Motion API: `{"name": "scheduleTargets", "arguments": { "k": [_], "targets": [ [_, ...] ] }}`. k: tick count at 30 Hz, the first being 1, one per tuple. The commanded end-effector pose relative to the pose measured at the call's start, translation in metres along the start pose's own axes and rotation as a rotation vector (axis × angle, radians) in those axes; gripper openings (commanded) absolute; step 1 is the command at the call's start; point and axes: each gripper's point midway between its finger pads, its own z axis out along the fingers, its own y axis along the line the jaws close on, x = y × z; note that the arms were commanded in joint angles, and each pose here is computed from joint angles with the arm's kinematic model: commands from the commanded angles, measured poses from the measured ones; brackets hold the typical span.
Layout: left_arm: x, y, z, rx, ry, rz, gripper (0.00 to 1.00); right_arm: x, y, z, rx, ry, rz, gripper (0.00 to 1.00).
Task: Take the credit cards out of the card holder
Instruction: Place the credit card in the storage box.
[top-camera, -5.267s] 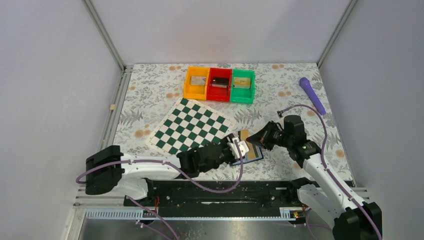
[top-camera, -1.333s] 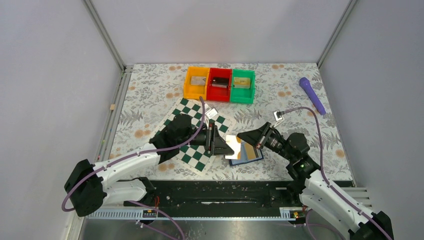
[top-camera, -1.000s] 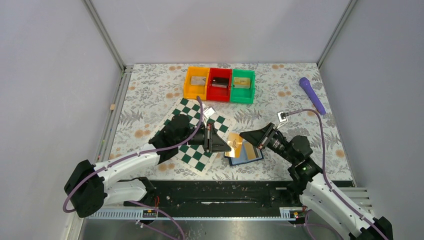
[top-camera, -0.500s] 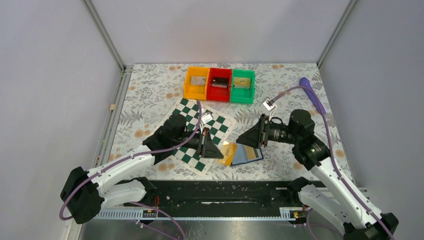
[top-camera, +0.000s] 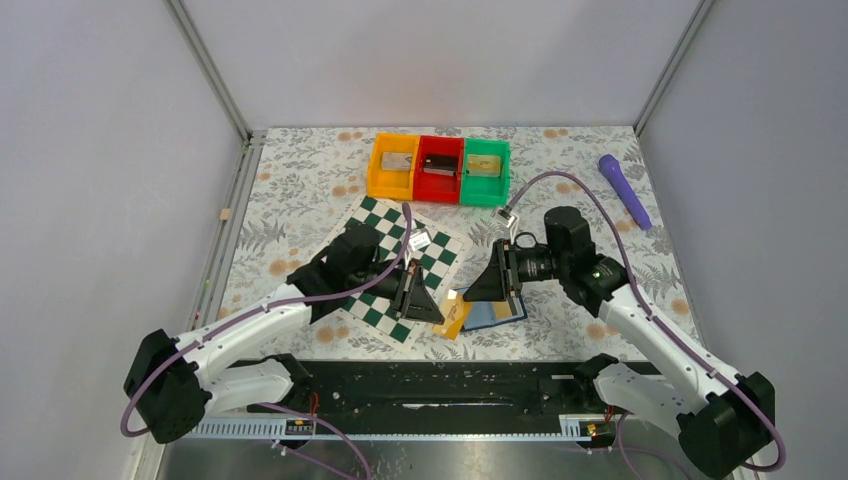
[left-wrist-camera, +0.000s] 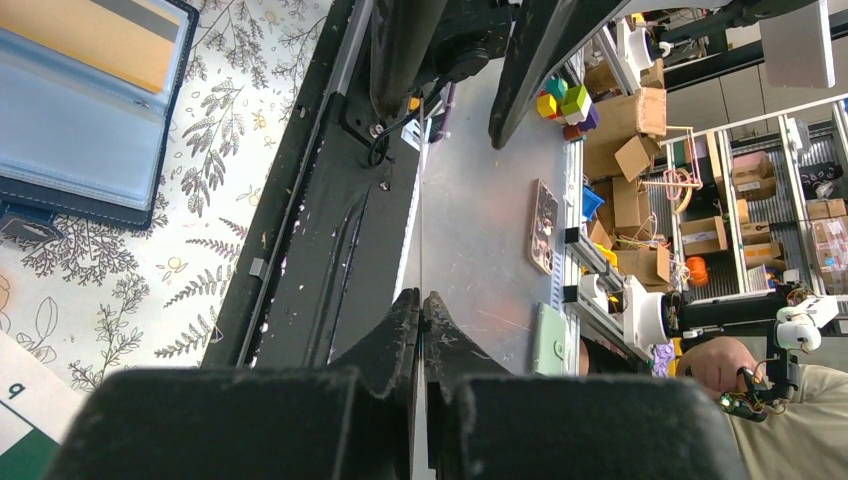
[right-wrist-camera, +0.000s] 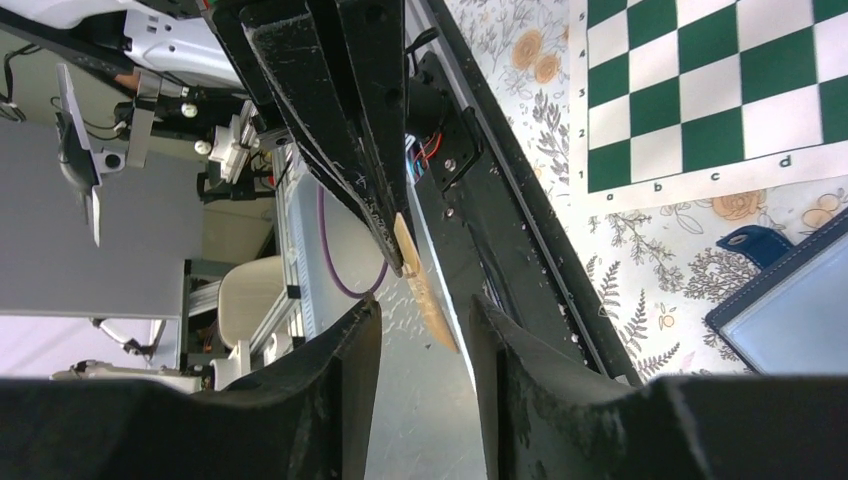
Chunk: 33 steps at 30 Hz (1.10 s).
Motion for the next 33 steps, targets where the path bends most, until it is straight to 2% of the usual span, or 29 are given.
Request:
{"name": "scheduleTargets", "arguments": {
  "k": [1,5,16,22,26,29,33],
  "targets": [
    [-0.013,-0.014,-0.002,0.046,-0.008,0.061,0.00,-0.005,0.019,0.005,-0.079,0.018,-0.074,0.43],
    [-0.013,-0.014,-0.001,0.047,-0.003,0.057,0.00,-0.005,0.017,0.010,-0.083,0.025,-0.063,0.37],
    [-0.015,-0.016,-0.001,0.056,-0.001,0.059,0.00,0.002,0.017,0.015,-0.101,0.051,-0.064,0.28],
    [-0.015,-0.016,0.000,0.061,0.005,0.055,0.00,0.007,0.020,0.014,-0.122,0.076,-0.071,0.31],
    [-0.015,-0.018,0.000,0.070,0.008,0.052,0.00,0.009,0.020,0.015,-0.117,0.083,-0.071,0.29],
    [-0.016,-0.021,0.000,0.083,0.009,0.055,0.00,0.011,0.020,0.015,-0.114,0.092,-0.072,0.36],
    [-0.016,-0.022,0.000,0.090,0.011,0.057,0.00,0.011,0.016,0.016,-0.092,0.100,-0.069,0.36]
  ]
}}
